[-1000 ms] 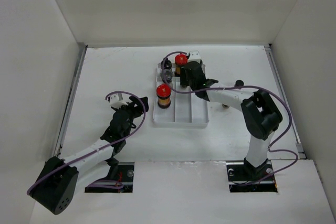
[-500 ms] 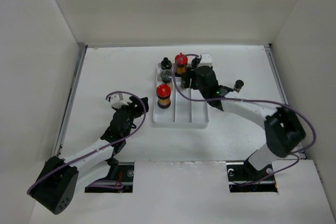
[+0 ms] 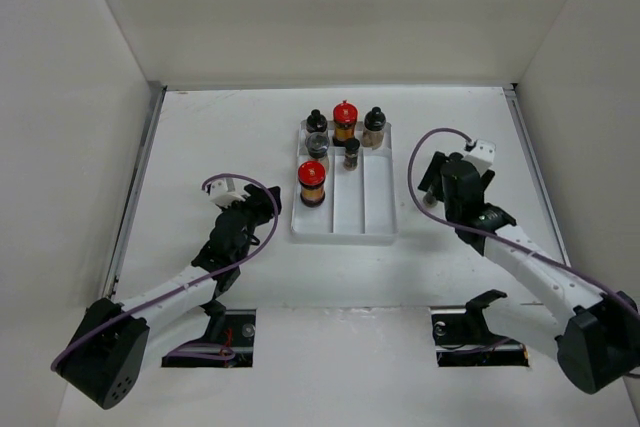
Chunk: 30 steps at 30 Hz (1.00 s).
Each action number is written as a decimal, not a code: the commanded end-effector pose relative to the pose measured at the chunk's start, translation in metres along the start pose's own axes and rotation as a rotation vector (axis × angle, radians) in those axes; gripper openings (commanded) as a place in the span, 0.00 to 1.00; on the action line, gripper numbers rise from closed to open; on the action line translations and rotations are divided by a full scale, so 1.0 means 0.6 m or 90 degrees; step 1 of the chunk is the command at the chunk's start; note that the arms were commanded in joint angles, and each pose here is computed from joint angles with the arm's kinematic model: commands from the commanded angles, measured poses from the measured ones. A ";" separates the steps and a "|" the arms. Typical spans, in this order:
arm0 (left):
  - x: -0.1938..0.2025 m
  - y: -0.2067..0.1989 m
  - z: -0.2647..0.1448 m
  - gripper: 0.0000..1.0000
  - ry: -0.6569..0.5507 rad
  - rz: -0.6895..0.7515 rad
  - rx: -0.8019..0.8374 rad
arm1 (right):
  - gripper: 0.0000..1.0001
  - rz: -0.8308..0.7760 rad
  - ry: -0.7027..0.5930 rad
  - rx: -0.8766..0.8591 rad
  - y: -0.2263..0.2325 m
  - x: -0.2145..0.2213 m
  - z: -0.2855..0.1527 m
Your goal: Organize the condiment bottles
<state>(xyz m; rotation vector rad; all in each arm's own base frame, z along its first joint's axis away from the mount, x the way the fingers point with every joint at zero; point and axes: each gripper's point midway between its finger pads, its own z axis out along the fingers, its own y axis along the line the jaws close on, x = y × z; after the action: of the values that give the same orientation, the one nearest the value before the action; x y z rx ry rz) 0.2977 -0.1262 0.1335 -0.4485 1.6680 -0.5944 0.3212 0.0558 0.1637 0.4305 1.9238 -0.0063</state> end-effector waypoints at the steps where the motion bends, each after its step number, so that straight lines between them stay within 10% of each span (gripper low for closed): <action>1: -0.017 -0.014 0.001 0.60 -0.026 -0.019 0.018 | 0.95 0.000 0.046 0.013 -0.004 0.027 0.013; 19: -0.008 -0.007 0.003 0.62 -0.014 -0.020 0.013 | 0.57 -0.051 0.034 0.035 0.016 0.033 0.096; 30: -0.017 -0.012 0.000 0.62 -0.024 -0.027 0.021 | 0.37 -0.042 -0.062 -0.066 0.117 -0.064 0.018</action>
<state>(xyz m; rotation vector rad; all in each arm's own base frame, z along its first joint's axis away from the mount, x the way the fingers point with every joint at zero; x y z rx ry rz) 0.2983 -0.1258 0.1334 -0.4587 1.6671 -0.6010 0.3513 0.0799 0.1369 0.2962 2.0019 -0.0948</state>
